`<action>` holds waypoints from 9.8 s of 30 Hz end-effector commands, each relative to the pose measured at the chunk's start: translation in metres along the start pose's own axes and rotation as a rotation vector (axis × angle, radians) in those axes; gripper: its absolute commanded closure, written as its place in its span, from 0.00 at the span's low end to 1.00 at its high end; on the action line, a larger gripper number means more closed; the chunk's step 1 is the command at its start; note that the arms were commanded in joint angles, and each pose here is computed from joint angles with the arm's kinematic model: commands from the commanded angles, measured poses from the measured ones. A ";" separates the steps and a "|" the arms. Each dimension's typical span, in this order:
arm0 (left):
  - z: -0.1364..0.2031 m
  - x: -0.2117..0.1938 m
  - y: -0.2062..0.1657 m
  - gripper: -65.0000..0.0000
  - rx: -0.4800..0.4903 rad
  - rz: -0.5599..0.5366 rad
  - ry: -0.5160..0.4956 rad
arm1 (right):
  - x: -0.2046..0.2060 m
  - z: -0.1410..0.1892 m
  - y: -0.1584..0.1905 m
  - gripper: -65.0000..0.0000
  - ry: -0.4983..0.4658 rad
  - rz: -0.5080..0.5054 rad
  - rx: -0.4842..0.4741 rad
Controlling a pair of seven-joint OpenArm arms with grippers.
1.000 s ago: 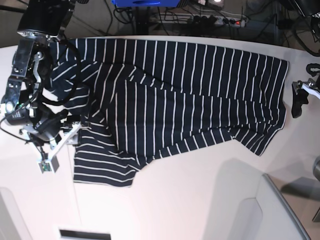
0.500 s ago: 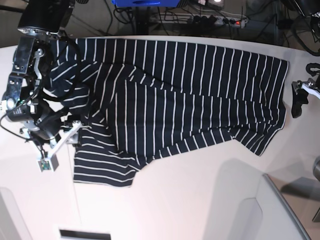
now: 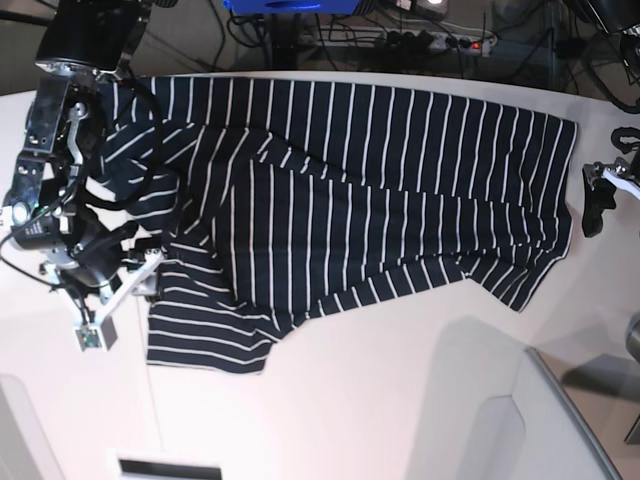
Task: Layout the t-shirt on the table in an organized manner, then fold the t-shirt properly
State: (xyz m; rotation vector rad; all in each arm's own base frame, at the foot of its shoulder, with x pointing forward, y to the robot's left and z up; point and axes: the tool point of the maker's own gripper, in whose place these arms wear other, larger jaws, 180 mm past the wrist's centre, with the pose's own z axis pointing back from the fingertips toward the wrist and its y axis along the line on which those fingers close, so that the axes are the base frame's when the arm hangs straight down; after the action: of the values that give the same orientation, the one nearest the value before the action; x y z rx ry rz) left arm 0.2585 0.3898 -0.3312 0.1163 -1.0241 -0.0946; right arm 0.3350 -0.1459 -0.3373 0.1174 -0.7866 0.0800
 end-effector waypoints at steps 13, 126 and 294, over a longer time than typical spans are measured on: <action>0.005 0.030 -0.017 0.00 -0.039 -0.071 -0.075 | 0.018 0.007 -0.015 0.53 -0.066 -0.028 -0.034; 0.024 -0.029 0.038 0.00 0.084 0.047 0.051 | -0.027 -0.140 -0.043 0.53 0.188 -0.365 -0.029; -0.149 -0.108 -0.093 0.53 -0.129 0.311 0.406 | -0.037 -0.019 0.188 0.98 0.012 0.349 0.377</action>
State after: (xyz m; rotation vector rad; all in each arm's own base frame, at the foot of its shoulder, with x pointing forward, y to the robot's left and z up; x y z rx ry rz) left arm 0.3563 0.3285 -0.4893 -0.1317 -0.7713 0.1810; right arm 0.2920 0.0351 -0.3778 0.3132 -0.7123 0.5586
